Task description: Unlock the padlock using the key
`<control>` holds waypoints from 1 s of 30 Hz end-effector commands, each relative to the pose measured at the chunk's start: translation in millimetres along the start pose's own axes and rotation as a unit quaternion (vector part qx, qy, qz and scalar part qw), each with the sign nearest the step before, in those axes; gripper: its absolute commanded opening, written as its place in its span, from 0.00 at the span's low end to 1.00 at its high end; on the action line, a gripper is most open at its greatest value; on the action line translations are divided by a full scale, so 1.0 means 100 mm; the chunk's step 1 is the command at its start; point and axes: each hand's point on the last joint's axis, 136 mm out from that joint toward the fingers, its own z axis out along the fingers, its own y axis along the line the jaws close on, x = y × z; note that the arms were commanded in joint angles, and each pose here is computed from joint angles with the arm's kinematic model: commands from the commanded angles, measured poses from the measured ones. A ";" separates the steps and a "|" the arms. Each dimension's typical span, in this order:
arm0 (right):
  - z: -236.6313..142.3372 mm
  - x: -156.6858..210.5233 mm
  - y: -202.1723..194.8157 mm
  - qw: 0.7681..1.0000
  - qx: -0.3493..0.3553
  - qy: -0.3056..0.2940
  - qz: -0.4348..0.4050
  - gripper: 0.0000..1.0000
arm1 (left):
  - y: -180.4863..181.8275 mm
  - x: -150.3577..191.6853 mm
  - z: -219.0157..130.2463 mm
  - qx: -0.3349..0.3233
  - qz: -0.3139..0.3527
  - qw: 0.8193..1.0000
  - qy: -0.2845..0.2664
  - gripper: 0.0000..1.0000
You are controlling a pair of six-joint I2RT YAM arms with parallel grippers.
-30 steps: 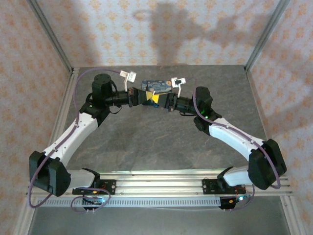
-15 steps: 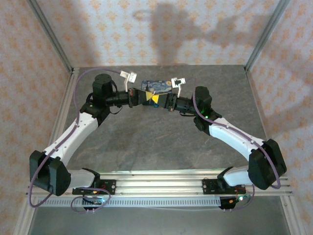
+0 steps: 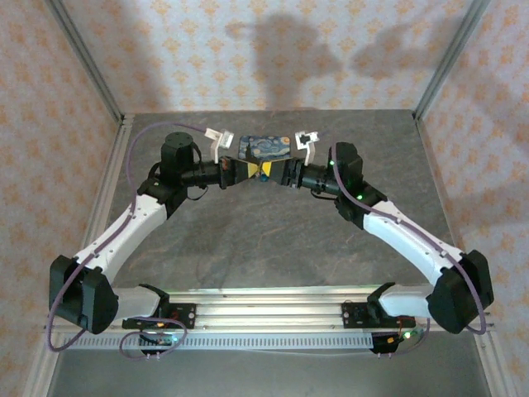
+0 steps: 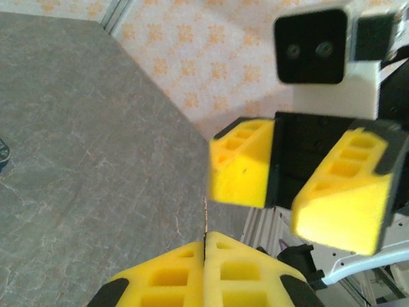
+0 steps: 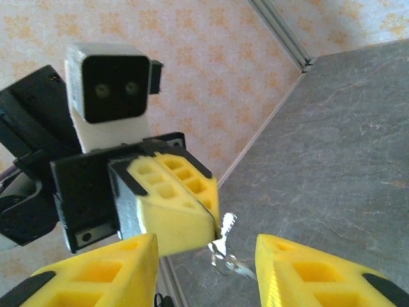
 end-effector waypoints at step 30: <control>0.02 -0.08 0.18 0.998 -0.026 0.030 -0.041 0.00 | -0.19 -0.15 -0.13 0.033 0.025 0.999 -0.008 0.46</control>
